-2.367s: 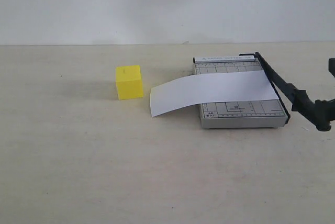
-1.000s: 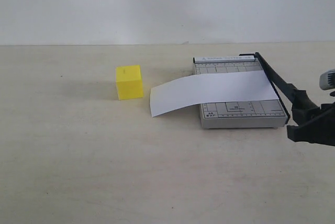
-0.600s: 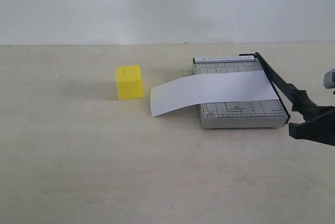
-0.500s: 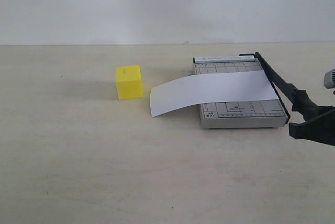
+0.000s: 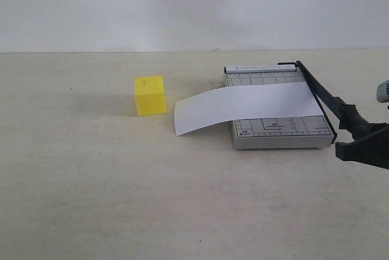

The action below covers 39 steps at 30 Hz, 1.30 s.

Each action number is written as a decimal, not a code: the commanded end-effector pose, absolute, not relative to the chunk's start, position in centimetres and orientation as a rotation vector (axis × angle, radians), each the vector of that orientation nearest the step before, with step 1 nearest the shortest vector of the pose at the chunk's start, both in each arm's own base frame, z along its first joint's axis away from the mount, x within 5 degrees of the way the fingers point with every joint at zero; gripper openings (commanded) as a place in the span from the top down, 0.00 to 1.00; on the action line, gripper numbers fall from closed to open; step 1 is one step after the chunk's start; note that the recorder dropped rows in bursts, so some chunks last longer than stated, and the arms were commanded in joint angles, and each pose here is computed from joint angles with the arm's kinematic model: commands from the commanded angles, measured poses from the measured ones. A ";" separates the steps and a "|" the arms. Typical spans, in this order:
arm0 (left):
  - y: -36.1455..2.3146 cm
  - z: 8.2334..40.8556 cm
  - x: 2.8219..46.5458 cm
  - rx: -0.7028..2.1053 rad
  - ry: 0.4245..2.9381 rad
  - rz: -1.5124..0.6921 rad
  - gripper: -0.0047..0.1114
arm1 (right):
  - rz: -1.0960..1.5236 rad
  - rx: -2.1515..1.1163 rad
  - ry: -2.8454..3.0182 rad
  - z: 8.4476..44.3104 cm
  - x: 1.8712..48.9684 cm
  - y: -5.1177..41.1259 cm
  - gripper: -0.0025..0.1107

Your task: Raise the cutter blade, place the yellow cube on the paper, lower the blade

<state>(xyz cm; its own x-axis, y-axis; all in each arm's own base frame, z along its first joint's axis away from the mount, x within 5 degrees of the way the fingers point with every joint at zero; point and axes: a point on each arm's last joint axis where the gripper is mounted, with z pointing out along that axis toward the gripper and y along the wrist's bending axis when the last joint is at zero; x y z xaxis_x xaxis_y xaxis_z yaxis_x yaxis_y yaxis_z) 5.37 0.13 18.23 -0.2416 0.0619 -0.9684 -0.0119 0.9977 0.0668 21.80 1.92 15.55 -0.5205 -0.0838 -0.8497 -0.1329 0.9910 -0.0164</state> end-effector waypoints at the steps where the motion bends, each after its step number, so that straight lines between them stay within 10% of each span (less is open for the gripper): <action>1: 0.1 18.5 5.4 0.026 1.797 0.066 0.92 | 0.062 -0.195 2.041 16.2 22.0 2.1 0.98; 12: 0.1 18.5 5.4 0.026 1.797 0.066 0.92 | 0.026 -0.223 1.748 21.7 20.6 2.1 0.98; 39: 0.1 18.5 5.4 0.026 1.797 0.066 0.92 | 0.019 -0.246 1.640 22.7 20.6 2.3 0.98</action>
<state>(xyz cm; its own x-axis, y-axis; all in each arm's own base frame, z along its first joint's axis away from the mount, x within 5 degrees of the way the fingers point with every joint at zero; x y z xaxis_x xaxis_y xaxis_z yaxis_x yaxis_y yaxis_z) 5.37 0.13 18.23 -0.2416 0.0619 -0.9684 -0.0119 0.9977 0.0668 20.64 2.21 22.65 -0.0652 -0.1328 -0.9890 -0.1650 0.9789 -0.1206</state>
